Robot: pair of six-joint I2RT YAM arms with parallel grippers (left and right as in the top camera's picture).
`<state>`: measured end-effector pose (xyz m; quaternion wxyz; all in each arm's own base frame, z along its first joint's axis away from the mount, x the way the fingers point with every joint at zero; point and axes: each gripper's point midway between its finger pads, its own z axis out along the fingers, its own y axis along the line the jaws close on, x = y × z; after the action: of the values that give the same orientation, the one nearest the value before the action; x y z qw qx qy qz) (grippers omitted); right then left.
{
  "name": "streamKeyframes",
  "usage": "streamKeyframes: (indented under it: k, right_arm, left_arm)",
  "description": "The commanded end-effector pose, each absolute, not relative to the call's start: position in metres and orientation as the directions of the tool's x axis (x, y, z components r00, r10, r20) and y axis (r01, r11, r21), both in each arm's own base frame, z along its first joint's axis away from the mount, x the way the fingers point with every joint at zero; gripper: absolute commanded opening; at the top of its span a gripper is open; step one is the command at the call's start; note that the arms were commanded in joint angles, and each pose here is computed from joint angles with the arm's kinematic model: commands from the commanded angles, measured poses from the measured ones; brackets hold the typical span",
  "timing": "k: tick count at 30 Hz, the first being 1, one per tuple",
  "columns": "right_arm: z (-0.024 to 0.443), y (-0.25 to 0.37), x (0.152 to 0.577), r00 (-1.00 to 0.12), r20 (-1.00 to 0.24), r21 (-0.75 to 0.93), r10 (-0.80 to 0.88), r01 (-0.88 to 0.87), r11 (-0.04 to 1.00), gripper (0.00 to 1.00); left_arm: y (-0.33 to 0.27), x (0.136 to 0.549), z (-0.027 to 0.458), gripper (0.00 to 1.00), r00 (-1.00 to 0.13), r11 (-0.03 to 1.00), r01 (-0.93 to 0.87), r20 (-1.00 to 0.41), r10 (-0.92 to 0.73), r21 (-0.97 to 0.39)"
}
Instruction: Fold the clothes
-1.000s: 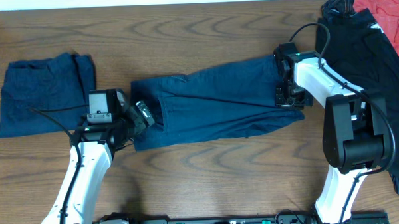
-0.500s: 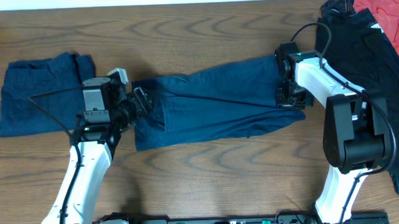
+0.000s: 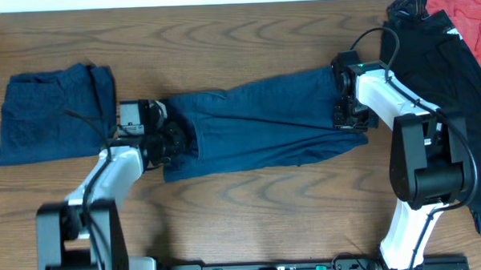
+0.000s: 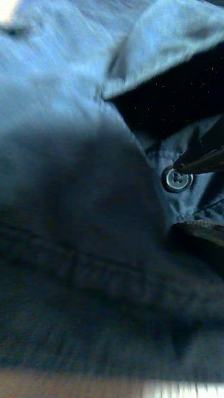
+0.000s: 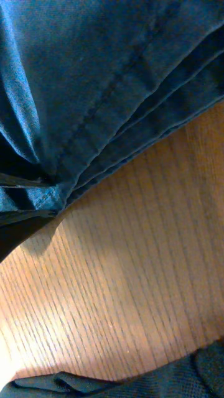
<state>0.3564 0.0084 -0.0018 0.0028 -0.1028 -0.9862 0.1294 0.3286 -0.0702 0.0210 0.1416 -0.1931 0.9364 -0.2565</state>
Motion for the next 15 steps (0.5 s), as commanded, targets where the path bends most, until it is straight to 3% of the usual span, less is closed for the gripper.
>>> streamKeyframes:
  k: [1, 5, 12, 14, 15]
  right_arm:
    - [-0.015, -0.005, 0.346, -0.974, 0.010, -0.298, 0.228, 0.215, 0.930, 0.13]
    - [-0.015, -0.005, 0.346, -0.974, 0.010, -0.298, 0.228, 0.215, 0.930, 0.13]
    - [-0.015, -0.004, 0.345, -0.974, 0.014, -0.299, 0.228, 0.214, 0.930, 0.15]
    - [-0.015, -0.002, 0.345, -0.973, 0.017, -0.286, 0.230, 0.215, 0.934, 0.20]
    - [-0.016, 0.000, 0.346, -0.973, 0.014, -0.273, 0.231, 0.218, 0.937, 0.33]
  left_arm:
    - [-0.087, 0.323, 0.018, 0.28, -0.908, 0.748, -0.274, -0.094, -0.409, -0.604]
    - [-0.098, 0.337, 0.047, 0.28, -0.913, 0.711, -0.166, -0.166, -0.373, -0.684]
    - [-0.088, 0.359, 0.131, 0.34, -0.828, 0.718, -0.008, -0.398, -0.395, -0.696]
    - [-0.086, 0.359, 0.152, 0.37, -0.796, 0.727, 0.030, -0.456, -0.397, -0.686]
    - [-0.085, 0.357, 0.160, 0.38, -0.783, 0.730, 0.039, -0.475, -0.402, -0.682]
